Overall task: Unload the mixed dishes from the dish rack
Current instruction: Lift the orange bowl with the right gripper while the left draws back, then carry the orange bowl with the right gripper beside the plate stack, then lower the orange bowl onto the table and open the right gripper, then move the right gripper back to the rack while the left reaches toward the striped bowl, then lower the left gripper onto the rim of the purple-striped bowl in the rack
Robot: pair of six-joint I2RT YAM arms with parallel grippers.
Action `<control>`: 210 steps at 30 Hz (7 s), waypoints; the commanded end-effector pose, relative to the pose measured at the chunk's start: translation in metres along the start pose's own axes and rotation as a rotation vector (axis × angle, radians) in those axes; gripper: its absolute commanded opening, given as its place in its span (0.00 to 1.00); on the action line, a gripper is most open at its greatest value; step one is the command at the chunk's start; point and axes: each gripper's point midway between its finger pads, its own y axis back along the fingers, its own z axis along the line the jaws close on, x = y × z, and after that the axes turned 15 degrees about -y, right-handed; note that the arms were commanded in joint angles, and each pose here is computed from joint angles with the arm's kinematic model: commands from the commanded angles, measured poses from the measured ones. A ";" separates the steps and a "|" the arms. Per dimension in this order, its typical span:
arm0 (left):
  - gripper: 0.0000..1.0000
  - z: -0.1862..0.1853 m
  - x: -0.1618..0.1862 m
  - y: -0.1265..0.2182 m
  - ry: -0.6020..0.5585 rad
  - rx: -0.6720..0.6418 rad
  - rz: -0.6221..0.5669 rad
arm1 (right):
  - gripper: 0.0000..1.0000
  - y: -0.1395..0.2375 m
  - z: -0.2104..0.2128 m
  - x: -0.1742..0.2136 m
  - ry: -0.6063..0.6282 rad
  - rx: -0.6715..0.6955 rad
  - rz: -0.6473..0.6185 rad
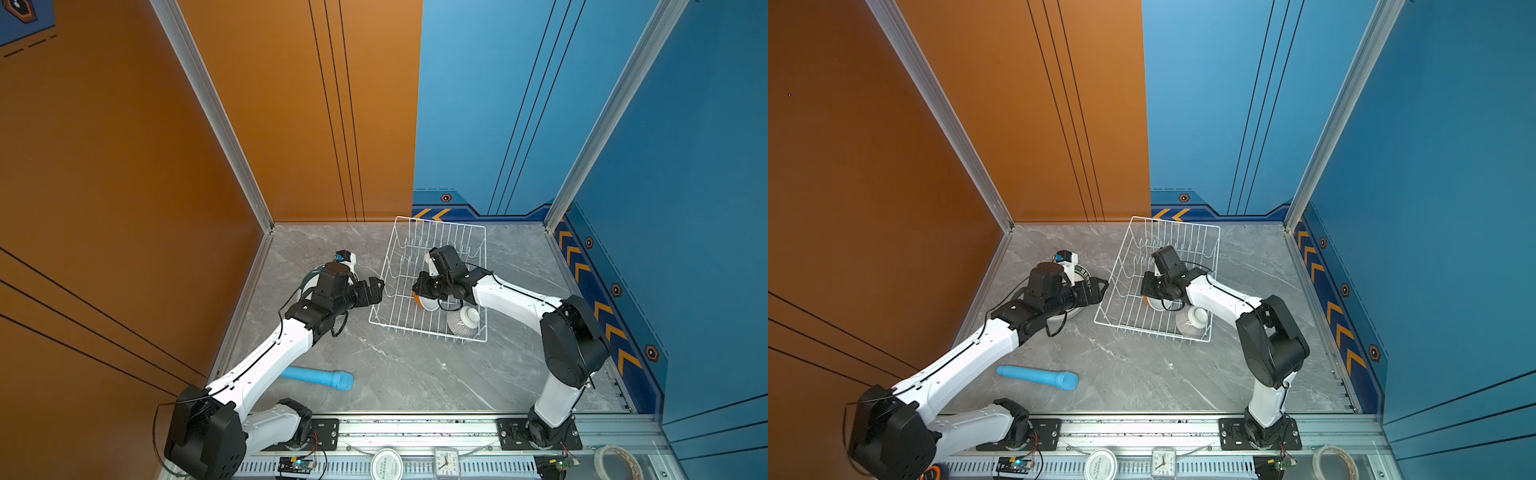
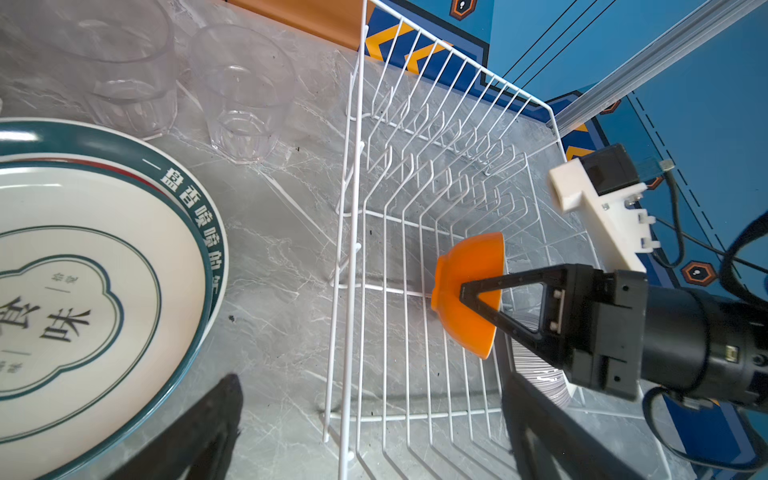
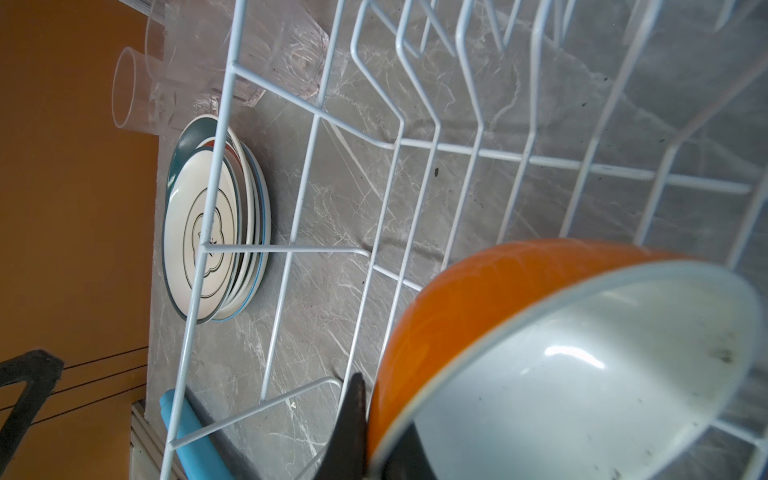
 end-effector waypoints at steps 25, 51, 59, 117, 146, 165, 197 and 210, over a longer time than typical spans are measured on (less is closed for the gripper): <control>0.98 0.077 -0.019 0.111 0.122 -0.388 -0.328 | 0.00 0.022 0.180 0.065 0.646 -0.124 0.041; 0.98 0.079 -0.017 0.114 0.129 -0.384 -0.348 | 0.00 -0.065 0.145 0.104 0.707 0.057 0.179; 0.98 0.079 -0.018 0.110 0.130 -0.377 -0.341 | 0.00 -0.074 0.114 0.095 0.641 0.131 0.197; 0.98 0.074 -0.020 0.104 0.146 -0.327 -0.339 | 0.70 -0.055 0.115 0.088 0.635 0.133 0.275; 0.98 0.055 -0.025 0.084 0.120 -0.242 -0.288 | 0.75 0.071 0.133 -0.023 0.335 -0.174 0.037; 0.98 -0.060 -0.051 0.010 -0.013 0.051 -0.205 | 0.79 0.184 -0.044 -0.078 -0.012 -0.107 -0.369; 0.80 -0.278 0.038 -0.135 0.068 0.587 0.184 | 0.81 0.220 -0.182 -0.056 -0.333 -0.046 -0.572; 0.71 -0.286 0.067 -0.169 0.151 0.562 0.271 | 0.81 0.207 -0.194 -0.059 -0.370 -0.049 -0.528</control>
